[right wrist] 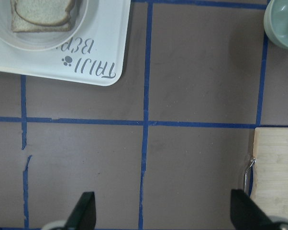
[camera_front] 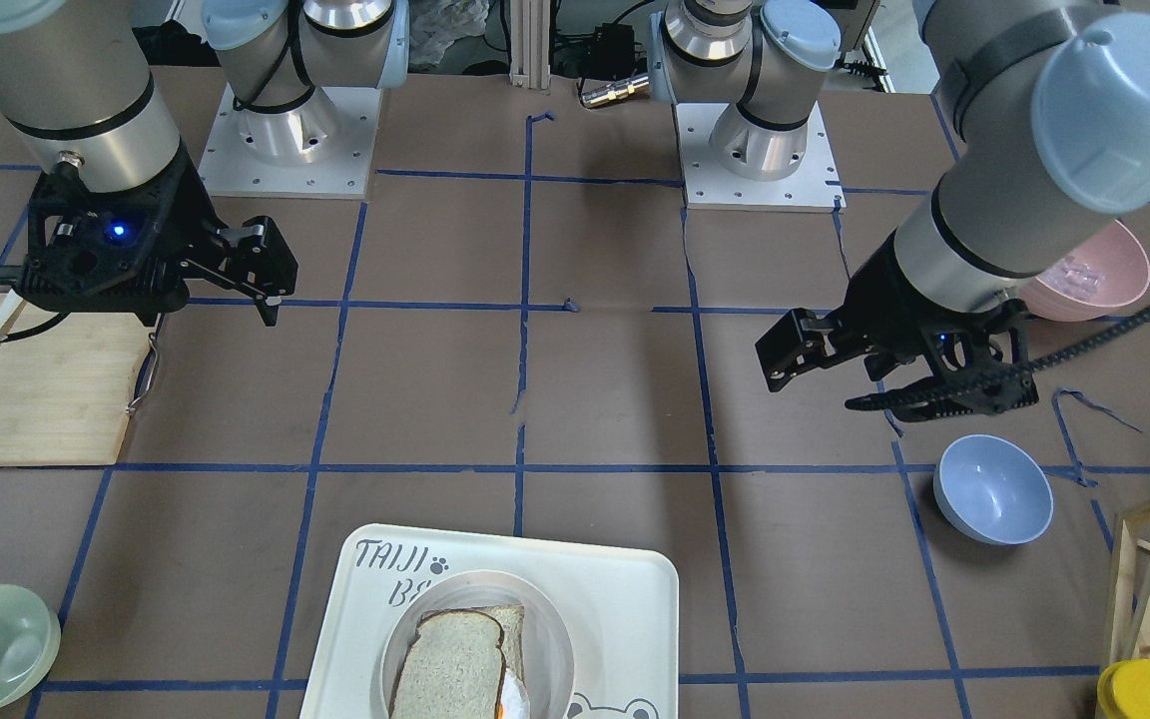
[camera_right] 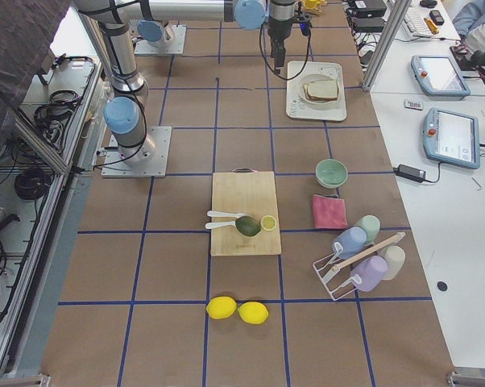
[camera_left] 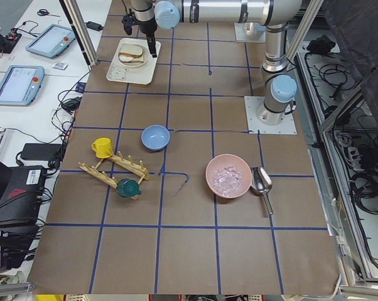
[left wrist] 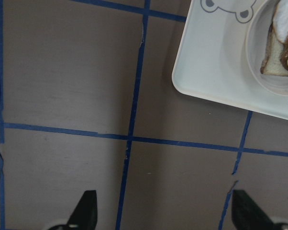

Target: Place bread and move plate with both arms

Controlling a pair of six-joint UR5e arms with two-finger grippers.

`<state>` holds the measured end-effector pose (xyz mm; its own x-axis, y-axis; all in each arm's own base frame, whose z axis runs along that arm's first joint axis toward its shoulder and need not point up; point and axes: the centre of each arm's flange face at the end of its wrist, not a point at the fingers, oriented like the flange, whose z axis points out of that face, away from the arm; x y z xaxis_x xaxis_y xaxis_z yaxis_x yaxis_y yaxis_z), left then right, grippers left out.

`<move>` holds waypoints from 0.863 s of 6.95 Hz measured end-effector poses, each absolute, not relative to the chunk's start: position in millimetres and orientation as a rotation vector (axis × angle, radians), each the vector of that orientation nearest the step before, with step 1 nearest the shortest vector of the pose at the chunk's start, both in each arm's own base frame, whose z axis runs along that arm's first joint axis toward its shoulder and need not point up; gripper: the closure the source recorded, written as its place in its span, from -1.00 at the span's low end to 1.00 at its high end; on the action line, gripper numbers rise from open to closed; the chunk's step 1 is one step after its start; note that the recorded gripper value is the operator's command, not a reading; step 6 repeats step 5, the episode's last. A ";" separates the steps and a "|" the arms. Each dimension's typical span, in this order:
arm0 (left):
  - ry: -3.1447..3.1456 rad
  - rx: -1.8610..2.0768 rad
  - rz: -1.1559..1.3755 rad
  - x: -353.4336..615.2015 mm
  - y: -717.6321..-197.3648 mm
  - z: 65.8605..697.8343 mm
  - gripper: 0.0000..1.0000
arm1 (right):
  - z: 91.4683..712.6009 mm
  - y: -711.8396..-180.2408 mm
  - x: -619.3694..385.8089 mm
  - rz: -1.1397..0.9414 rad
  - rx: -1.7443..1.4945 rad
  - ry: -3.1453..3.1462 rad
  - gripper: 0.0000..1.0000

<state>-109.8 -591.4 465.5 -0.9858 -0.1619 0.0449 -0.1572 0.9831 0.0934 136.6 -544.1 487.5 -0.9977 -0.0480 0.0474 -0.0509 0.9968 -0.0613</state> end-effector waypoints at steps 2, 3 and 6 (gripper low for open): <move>-3.102 0.252 -0.166 -108.8 -549.2 461.9 -1.00 | 493.5 -545.0 137.1 0.156 0.076 -3.094 -1.00; -3.106 0.251 -0.159 -109.3 -535.2 461.9 -1.00 | 493.7 -545.0 137.5 0.160 0.076 -3.098 -1.00; -3.108 0.249 -0.127 -109.5 -527.0 463.8 -1.00 | 495.3 -544.0 137.7 0.165 0.076 -3.100 -1.00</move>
